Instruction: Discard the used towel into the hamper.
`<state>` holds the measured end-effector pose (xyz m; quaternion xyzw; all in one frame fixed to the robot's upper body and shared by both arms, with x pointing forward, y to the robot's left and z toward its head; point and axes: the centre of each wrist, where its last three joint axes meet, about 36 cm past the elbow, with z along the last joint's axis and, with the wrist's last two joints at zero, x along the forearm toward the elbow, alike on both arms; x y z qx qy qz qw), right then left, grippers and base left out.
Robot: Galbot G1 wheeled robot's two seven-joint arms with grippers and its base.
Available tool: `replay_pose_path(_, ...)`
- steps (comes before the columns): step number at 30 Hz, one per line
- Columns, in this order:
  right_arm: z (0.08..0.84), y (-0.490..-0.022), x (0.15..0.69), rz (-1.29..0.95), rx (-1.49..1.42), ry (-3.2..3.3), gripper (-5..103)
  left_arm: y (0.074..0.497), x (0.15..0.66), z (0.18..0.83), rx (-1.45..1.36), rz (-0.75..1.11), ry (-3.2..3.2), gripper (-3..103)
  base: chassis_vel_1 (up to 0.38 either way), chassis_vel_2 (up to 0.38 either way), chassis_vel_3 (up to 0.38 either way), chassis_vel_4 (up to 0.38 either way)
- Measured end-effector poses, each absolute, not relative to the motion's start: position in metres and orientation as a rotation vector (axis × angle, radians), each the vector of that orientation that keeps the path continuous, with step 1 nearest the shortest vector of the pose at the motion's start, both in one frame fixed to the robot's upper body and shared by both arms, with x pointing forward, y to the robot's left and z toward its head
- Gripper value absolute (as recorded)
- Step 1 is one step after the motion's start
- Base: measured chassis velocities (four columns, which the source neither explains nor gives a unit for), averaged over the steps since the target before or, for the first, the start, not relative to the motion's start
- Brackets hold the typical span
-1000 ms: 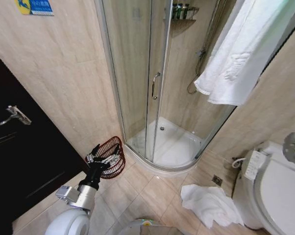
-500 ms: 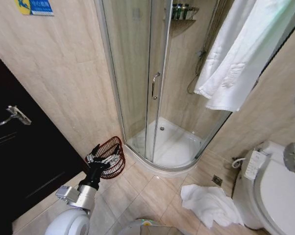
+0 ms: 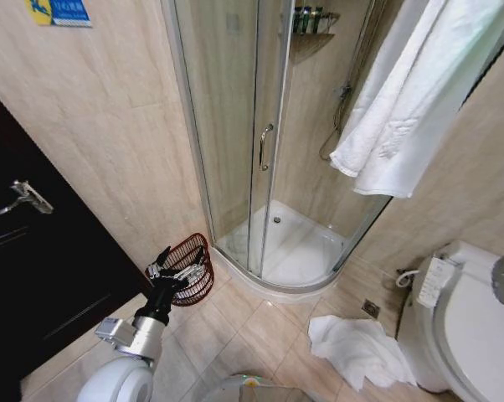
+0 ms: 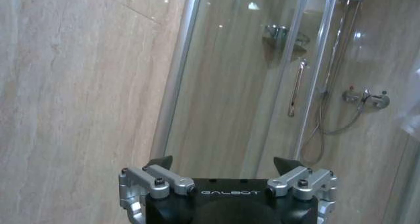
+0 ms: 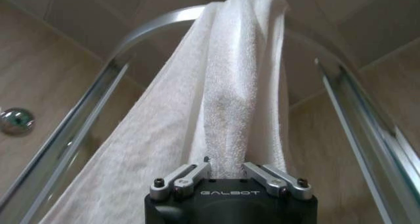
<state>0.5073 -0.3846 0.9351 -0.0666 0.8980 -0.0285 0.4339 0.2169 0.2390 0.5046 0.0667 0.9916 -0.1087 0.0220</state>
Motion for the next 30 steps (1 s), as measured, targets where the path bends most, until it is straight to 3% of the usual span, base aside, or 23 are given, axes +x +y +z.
replay_pose_path(18, 0.849, -0.403, 0.437, -0.223, -0.253, 2.262, 7, 0.239, 0.217, 0.505, 0.206, -0.337, 3.072, 100, 0.0, 0.0, 0.0, 0.0)
replay_pose_path(30, 0.796, -0.387, 0.41, -0.291, -0.353, 2.285, 7, 0.239, 0.217, 0.505, 0.207, -0.337, 3.072, 100, 0.0, 0.0, 0.0, 0.0)
